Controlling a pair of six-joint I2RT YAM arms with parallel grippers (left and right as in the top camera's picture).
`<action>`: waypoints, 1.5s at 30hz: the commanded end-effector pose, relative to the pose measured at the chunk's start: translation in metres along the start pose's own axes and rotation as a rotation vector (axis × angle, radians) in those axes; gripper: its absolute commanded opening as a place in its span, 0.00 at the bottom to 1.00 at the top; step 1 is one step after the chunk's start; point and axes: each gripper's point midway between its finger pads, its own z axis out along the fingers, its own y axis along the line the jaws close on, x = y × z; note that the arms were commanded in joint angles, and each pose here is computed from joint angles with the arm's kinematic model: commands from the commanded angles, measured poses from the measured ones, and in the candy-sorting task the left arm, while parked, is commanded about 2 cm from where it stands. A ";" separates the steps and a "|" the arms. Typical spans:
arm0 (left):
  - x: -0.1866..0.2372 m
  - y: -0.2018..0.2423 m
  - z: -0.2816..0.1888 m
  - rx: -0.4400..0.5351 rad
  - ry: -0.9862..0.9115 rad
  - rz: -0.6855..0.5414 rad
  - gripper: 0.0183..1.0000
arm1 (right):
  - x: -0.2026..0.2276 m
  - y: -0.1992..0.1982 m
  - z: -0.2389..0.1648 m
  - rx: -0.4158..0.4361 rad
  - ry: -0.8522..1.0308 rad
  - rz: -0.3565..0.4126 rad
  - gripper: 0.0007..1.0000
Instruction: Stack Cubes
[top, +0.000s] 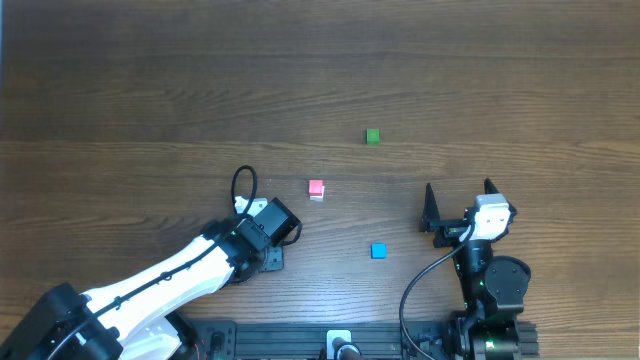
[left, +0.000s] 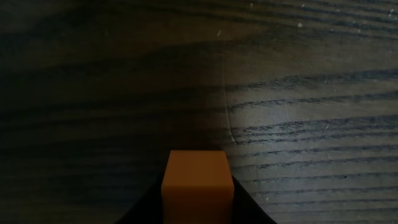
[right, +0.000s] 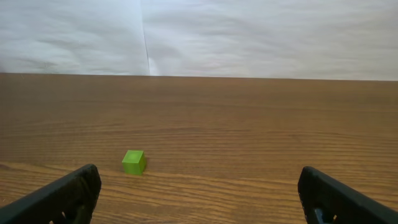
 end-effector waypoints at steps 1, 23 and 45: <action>-0.020 -0.015 -0.012 0.029 -0.049 -0.004 0.15 | 0.002 -0.001 0.000 0.001 0.003 -0.008 0.99; -0.128 -0.131 -0.060 0.020 -0.057 0.126 0.08 | 0.002 -0.001 0.000 0.001 0.003 -0.007 0.99; -0.116 -0.117 -0.036 0.008 0.010 0.103 0.08 | 0.002 -0.001 0.000 0.001 0.003 -0.008 0.99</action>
